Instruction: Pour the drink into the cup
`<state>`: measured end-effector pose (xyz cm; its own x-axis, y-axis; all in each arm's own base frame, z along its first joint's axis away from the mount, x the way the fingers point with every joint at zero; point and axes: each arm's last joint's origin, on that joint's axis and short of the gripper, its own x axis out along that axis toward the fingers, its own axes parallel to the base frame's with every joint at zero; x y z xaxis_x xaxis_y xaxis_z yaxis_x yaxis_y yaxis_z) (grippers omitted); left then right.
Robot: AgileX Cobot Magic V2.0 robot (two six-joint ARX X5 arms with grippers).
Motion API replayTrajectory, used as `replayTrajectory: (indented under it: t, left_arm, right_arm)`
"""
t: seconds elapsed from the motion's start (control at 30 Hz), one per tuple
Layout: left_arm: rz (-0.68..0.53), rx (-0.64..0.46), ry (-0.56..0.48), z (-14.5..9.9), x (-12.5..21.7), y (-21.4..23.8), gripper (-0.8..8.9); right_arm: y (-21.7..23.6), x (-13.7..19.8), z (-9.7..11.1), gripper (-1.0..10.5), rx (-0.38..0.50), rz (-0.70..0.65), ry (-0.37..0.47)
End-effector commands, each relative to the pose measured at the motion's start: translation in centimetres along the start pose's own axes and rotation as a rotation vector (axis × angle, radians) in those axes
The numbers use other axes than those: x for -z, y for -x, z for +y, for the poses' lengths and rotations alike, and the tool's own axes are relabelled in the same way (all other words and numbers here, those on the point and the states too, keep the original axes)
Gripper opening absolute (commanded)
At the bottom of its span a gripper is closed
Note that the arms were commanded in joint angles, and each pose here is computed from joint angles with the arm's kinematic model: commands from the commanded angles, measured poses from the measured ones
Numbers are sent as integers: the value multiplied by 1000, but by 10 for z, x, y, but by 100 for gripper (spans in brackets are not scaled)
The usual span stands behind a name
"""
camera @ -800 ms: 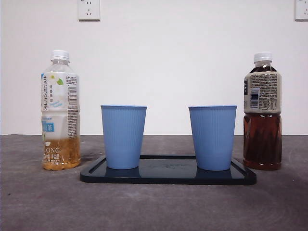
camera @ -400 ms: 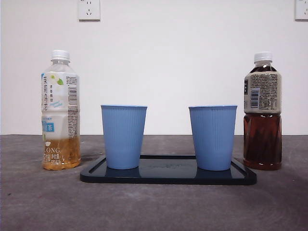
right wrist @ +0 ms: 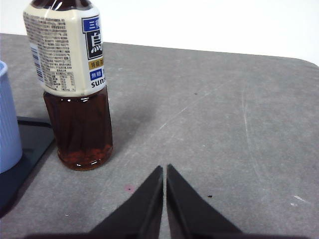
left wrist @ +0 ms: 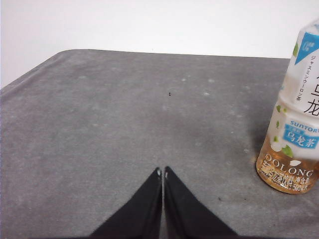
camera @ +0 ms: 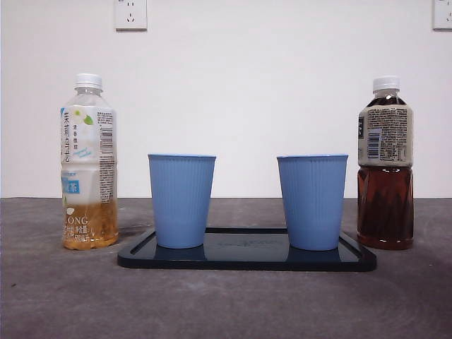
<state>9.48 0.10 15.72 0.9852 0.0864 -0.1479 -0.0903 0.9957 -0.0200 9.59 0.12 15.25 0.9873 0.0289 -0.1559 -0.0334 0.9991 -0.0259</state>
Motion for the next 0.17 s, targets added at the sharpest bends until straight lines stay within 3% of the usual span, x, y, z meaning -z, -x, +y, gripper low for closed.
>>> replayTrajectory:
  t: [0.03,0.17]
  left_arm:
    - [25,-1,0,0,7,-2,6]
    - [25,-1,0,0,7,-2,6]
  right_arm:
    - [0,0,0,7,1,-10,3]
    - [0,0,0,6,1,-10,3]
